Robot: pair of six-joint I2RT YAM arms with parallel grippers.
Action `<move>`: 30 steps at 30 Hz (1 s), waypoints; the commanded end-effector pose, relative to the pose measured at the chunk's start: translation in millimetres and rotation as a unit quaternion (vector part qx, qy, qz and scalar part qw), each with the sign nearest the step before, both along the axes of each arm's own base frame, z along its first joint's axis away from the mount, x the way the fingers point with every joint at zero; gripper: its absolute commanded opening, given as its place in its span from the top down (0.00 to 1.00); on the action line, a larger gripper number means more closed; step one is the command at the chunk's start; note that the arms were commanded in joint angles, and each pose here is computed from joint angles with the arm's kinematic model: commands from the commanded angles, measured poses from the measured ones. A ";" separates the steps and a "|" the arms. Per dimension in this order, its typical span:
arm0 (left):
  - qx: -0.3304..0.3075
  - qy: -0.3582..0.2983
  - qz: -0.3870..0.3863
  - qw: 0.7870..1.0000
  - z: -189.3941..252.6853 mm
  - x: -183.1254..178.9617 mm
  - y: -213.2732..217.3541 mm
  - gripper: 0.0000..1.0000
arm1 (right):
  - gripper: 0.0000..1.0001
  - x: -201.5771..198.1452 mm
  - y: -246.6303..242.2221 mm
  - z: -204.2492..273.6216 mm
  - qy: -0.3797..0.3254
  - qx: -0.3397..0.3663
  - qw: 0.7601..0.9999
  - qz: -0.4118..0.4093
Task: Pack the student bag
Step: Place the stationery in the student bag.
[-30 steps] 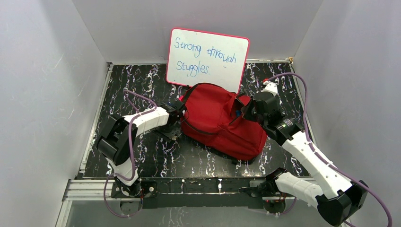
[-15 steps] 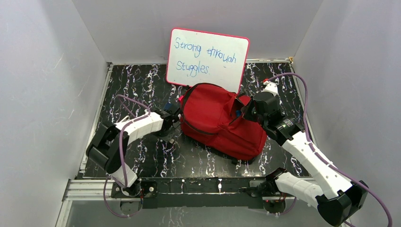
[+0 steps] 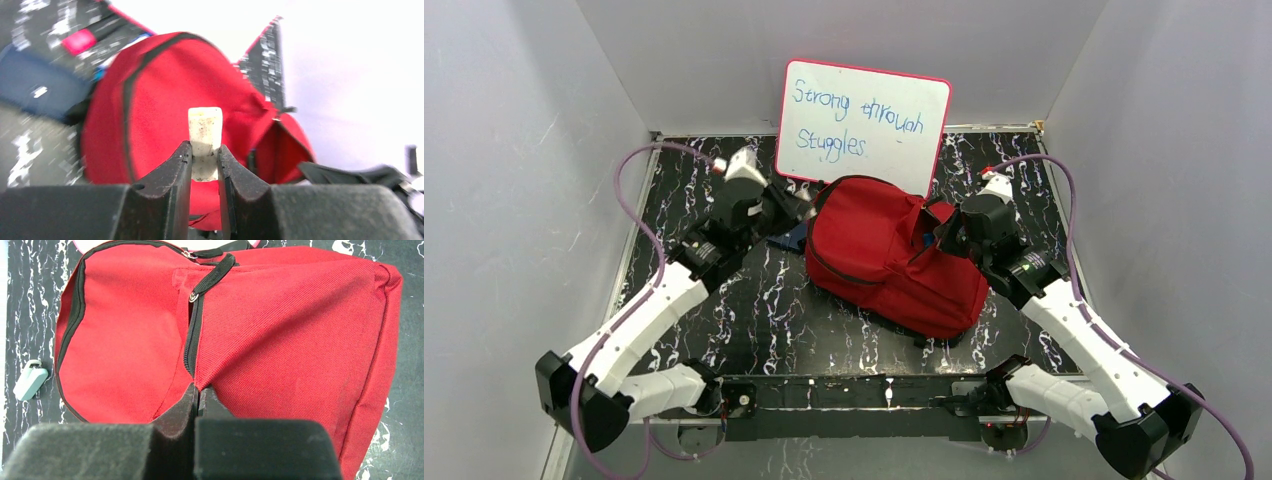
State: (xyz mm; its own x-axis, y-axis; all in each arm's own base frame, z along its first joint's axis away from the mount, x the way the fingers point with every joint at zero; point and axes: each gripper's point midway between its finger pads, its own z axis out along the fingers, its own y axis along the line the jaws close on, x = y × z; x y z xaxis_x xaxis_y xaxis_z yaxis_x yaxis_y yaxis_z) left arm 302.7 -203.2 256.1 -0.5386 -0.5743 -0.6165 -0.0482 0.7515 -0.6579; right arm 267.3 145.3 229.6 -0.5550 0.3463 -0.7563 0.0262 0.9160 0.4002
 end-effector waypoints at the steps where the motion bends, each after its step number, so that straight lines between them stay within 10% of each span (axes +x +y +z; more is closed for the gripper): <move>1: -0.004 -0.122 -0.181 0.976 54.8 12.7 -74.7 0.97 | 1.00 7.5 1.2 32.0 -0.052 0.036 0.998 -0.010; 16: -0.044 -0.175 -0.337 0.924 26.8 11.0 -218.9 0.99 | 1.00 7.3 8.8 35.0 -0.047 0.056 0.997 -0.003; 30: -0.065 -0.092 -0.377 0.919 -30.0 -33.2 -250.2 1.00 | 1.00 0.8 -0.6 45.1 -0.059 0.071 0.996 -0.023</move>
State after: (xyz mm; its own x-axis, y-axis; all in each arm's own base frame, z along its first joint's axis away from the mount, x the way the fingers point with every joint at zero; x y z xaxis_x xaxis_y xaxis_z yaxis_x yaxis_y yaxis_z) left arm 289.7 -447.1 220.9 -0.6966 -0.1572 -0.7000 0.5671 0.4770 -0.6714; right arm 261.8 148.0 238.8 -0.5468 0.3972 -0.7370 0.0270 0.8882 0.4586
